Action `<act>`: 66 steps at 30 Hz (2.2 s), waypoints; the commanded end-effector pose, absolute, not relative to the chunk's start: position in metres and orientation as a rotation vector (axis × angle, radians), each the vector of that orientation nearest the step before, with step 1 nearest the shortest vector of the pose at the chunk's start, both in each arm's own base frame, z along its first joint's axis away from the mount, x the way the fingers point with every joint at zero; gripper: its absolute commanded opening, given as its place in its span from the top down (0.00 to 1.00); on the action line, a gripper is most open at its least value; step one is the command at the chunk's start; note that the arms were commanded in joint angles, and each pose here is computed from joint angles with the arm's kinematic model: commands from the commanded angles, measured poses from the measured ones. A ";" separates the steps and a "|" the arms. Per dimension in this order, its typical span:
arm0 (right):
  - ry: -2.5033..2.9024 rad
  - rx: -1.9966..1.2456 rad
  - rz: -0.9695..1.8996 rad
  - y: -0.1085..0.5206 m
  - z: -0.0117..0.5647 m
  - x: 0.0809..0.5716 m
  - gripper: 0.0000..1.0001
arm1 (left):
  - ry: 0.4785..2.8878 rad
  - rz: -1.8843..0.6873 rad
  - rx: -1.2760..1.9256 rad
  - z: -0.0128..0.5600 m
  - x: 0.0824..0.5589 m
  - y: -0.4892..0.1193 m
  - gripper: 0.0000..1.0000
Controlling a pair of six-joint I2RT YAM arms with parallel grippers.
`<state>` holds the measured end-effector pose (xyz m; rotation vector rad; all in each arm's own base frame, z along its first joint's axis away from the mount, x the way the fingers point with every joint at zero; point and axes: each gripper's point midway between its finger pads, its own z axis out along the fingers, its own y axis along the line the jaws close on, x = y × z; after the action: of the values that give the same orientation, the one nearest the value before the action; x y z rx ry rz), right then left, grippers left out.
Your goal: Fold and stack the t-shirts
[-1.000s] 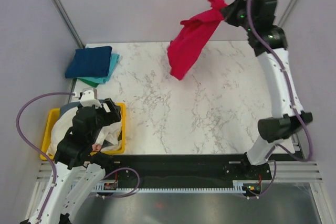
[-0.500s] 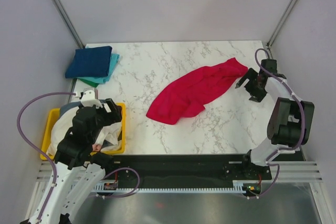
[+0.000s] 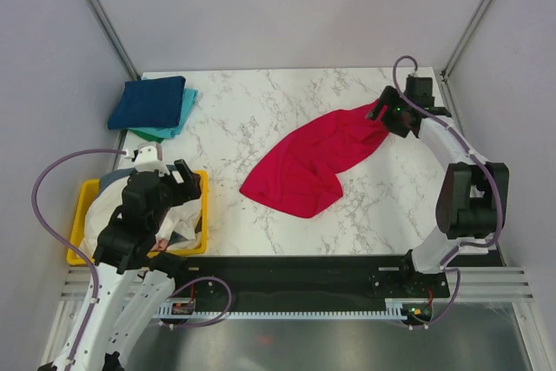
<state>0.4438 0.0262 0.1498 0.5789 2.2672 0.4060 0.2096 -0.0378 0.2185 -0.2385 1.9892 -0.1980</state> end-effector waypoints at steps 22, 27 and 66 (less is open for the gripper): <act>2.401 0.516 0.357 0.082 0.060 0.482 0.34 | 1.965 -0.213 -0.192 0.224 0.219 -0.039 0.14; 2.396 0.514 0.342 0.080 0.054 0.489 0.39 | 1.960 -0.212 -0.195 0.225 0.220 -0.038 0.14; 2.351 0.291 0.563 0.105 0.164 0.423 0.29 | 1.974 -0.213 -0.203 0.223 0.222 -0.038 0.16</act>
<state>0.4179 0.1024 0.1537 0.3184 2.4060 0.5381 0.2155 -0.0392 0.2136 -0.2359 2.0124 -0.2282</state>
